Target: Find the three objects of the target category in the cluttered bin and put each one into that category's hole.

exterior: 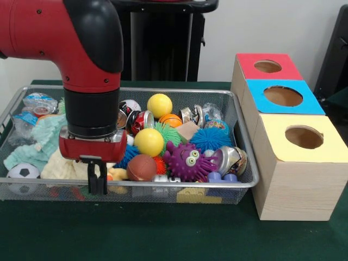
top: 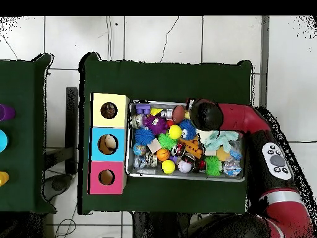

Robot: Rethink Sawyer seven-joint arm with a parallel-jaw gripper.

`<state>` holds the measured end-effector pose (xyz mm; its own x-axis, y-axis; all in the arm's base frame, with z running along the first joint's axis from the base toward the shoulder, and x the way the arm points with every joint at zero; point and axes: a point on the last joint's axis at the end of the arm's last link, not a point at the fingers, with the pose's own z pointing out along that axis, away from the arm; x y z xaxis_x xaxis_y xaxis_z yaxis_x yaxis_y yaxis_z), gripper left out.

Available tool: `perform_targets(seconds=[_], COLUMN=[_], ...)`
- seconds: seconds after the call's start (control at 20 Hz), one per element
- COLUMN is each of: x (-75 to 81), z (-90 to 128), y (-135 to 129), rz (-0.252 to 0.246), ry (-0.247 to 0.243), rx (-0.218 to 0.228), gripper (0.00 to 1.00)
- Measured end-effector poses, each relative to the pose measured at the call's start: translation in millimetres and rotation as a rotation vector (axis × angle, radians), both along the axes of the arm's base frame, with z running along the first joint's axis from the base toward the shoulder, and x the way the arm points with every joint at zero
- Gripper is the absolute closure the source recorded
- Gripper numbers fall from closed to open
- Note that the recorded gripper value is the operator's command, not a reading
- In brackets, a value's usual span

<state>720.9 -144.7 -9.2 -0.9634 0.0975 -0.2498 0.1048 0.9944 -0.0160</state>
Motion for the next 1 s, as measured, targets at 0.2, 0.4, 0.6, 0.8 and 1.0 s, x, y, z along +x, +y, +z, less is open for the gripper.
perform_targets(seconds=[0.2,0.4,0.6,0.8,1.0], x=[-1.1,-2.7,-5.8,-8.8,-17.2], z=[-1.9,-1.1,2.2,7.3,20.3], y=[1.9,1.8,2.6,4.8,10.3], rz=[0.002,0.003,0.007,0.013,0.027], ry=[-0.013,-0.021,-0.039,-0.047,-0.041], rx=[0.003,0.004,0.004,0.003,0.000], gripper=[1.00,1.00,1.00,1.00,1.00])
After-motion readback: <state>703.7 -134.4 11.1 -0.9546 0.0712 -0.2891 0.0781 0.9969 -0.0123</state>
